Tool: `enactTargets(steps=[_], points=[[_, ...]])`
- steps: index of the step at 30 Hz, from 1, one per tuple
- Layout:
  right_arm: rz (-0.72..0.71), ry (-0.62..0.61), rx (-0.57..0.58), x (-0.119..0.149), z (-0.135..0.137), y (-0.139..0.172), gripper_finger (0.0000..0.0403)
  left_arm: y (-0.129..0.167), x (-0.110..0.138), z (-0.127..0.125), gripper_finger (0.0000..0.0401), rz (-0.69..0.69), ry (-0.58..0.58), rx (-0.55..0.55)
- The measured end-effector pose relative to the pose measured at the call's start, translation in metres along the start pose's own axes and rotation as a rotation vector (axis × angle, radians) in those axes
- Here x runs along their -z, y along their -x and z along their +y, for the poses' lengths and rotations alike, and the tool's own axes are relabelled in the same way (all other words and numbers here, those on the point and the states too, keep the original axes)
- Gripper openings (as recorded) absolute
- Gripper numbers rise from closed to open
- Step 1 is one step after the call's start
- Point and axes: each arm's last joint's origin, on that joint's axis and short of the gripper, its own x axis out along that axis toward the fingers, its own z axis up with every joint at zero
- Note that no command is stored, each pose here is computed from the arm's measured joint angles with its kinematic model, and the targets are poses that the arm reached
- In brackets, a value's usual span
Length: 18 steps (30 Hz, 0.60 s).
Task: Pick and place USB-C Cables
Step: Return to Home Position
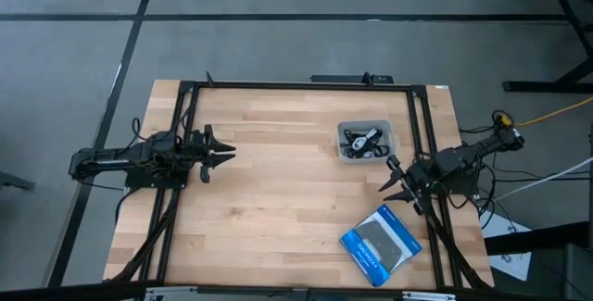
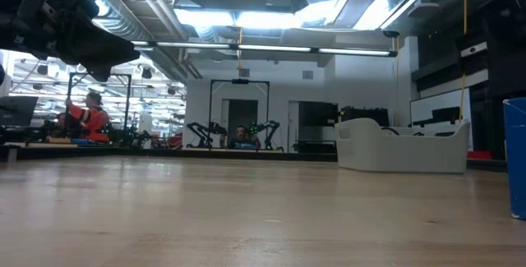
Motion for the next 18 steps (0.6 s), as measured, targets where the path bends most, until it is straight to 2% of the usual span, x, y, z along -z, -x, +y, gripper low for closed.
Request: enactTargets(steps=[6, 10, 15, 18], points=[[0.012, 0.013, -0.022, 0.001, 0.002, -0.001, 0.0129, 0.000, 0.000, 0.000, 0.0099, 0.000, 0.000, 0.000], [-0.067, 0.046, -0.029, -0.005, 0.003, 0.003, 0.0129, 0.000, 0.000, 0.000, 0.0099, 0.000, 0.000, 0.000], [-0.156, 0.063, 0.005, -0.014, 0.000, 0.004, 0.0129, 0.000, 0.000, 0.000, 0.0099, 0.000, 0.000, 0.000], [-0.127, 0.076, 0.035, -0.011, -0.003, 0.004, 0.0129, 0.000, 0.000, 0.000, 0.0099, -0.001, 0.000, 0.001]])
